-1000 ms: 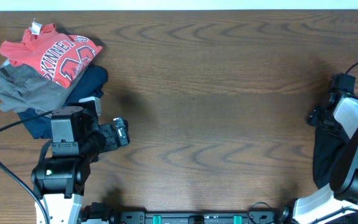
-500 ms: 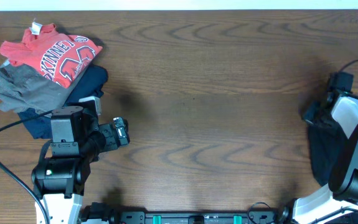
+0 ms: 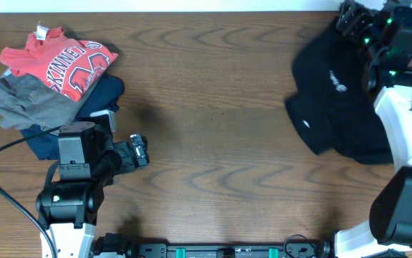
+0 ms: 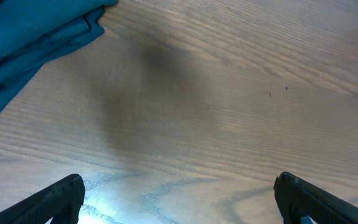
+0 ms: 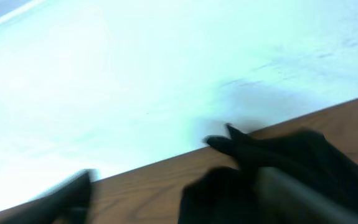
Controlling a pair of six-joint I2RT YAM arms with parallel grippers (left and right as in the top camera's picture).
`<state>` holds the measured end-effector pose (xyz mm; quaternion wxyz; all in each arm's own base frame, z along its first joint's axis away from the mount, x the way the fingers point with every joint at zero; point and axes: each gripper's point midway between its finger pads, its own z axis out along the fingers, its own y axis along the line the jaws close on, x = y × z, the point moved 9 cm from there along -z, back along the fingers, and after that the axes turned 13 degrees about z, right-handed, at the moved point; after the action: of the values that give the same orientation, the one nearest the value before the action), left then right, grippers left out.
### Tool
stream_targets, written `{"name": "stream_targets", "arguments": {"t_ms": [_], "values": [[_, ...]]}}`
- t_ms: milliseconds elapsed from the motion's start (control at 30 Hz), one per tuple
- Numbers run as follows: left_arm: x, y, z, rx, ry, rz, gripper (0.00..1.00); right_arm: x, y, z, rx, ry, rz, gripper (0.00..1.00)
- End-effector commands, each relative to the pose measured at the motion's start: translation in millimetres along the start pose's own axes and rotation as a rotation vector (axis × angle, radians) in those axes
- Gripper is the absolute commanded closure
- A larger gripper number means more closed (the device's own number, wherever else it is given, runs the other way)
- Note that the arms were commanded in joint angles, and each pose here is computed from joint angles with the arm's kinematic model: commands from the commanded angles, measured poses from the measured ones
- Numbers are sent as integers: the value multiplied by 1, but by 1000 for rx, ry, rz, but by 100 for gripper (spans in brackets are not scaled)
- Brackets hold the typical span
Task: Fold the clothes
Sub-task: 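Drag the black t-shirt with the right gripper toward the table center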
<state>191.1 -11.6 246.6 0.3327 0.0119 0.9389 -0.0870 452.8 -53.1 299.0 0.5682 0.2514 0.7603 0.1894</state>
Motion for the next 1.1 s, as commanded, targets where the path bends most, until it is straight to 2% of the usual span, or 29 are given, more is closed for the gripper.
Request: {"name": "stream_targets", "arguments": {"t_ms": [0, 167, 333, 500, 567, 700, 767, 833, 1067], "values": [[-7, -2, -6, 12, -27, 17, 2, 16, -20, 0, 76, 113, 5, 1], [-7, -2, -6, 12, -27, 17, 2, 57, -50, -16, 270, 392, -66, 1], [-7, -2, -6, 12, -27, 17, 2, 88, -65, -37, 370, 625, -96, 1], [-7, -2, -6, 11, -28, 17, 2, 127, -57, -51, 265, 841, -206, 1], [-7, -2, -6, 12, -28, 17, 2, 142, -53, -52, 244, 880, -256, 1], [-7, -2, -6, 12, -27, 17, 2, 171, -41, -50, 210, 892, -358, 1], [-7, -2, -6, 12, -27, 17, 2, 180, -38, -46, 279, 835, -392, 1], [-7, -2, -6, 12, -26, 17, 2, 187, -36, -41, 362, 749, -390, 1], [-6, -2, -6, 11, -22, 15, 2, 222, -20, -26, 345, 665, -364, 1]]}}
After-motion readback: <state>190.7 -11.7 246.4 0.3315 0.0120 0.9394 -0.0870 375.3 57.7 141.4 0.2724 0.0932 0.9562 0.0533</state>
